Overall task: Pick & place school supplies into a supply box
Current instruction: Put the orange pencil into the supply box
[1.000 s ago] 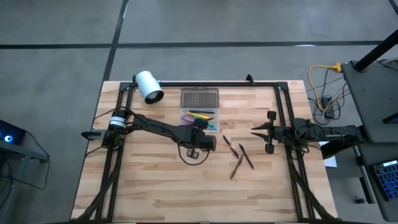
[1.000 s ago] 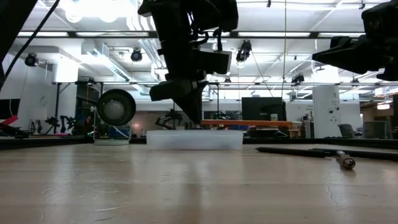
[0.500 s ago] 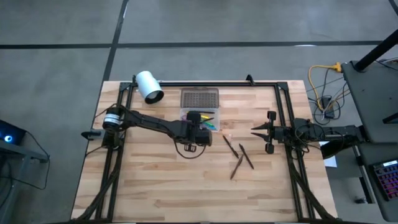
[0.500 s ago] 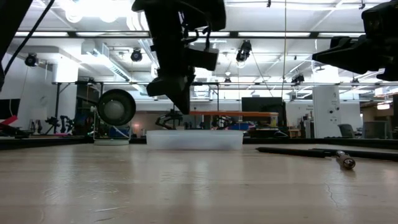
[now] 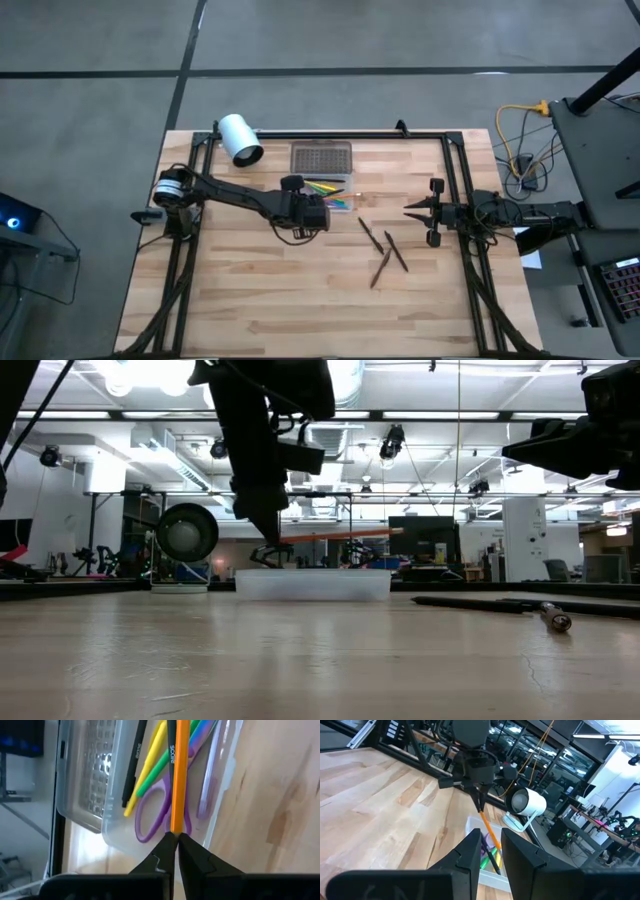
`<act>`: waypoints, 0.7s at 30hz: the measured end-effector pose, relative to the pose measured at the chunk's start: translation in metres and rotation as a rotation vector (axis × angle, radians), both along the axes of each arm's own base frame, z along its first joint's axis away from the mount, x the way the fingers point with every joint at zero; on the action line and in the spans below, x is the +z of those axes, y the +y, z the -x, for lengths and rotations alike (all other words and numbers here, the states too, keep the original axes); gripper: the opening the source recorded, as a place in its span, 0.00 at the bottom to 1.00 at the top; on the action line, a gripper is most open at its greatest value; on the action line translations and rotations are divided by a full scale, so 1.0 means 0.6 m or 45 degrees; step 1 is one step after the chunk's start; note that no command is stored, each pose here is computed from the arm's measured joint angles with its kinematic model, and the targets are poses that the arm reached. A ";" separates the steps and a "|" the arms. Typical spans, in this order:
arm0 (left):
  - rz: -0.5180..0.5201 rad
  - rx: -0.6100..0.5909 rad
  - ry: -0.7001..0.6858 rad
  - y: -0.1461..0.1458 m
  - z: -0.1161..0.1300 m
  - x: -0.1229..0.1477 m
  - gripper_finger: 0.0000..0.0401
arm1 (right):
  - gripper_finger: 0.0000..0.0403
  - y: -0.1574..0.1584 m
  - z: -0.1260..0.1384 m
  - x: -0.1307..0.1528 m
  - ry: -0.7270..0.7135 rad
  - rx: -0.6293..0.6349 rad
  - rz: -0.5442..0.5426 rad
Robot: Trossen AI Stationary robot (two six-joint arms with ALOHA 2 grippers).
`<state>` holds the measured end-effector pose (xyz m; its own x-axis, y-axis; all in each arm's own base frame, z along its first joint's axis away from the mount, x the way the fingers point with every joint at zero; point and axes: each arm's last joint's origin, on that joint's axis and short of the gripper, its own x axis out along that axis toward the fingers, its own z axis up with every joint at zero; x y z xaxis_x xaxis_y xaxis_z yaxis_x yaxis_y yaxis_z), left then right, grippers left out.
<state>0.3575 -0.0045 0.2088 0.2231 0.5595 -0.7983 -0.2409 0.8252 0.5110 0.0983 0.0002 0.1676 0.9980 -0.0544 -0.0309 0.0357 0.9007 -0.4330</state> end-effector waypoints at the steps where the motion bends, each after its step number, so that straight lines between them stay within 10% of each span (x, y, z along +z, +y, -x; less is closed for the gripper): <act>1: 0.003 0.014 -0.006 0.001 0.001 -0.001 0.00 | 0.17 0.000 0.000 0.000 0.000 0.002 0.000; 21: 0.135 0.363 -0.133 0.033 0.013 -0.021 0.00 | 0.17 0.000 0.000 0.000 0.000 0.001 0.000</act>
<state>0.3497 0.0156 0.1960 0.1533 0.5262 -0.8364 -0.5168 0.7641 0.3861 0.0983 0.0002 0.1677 0.9981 -0.0534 -0.0308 0.0348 0.9008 -0.4328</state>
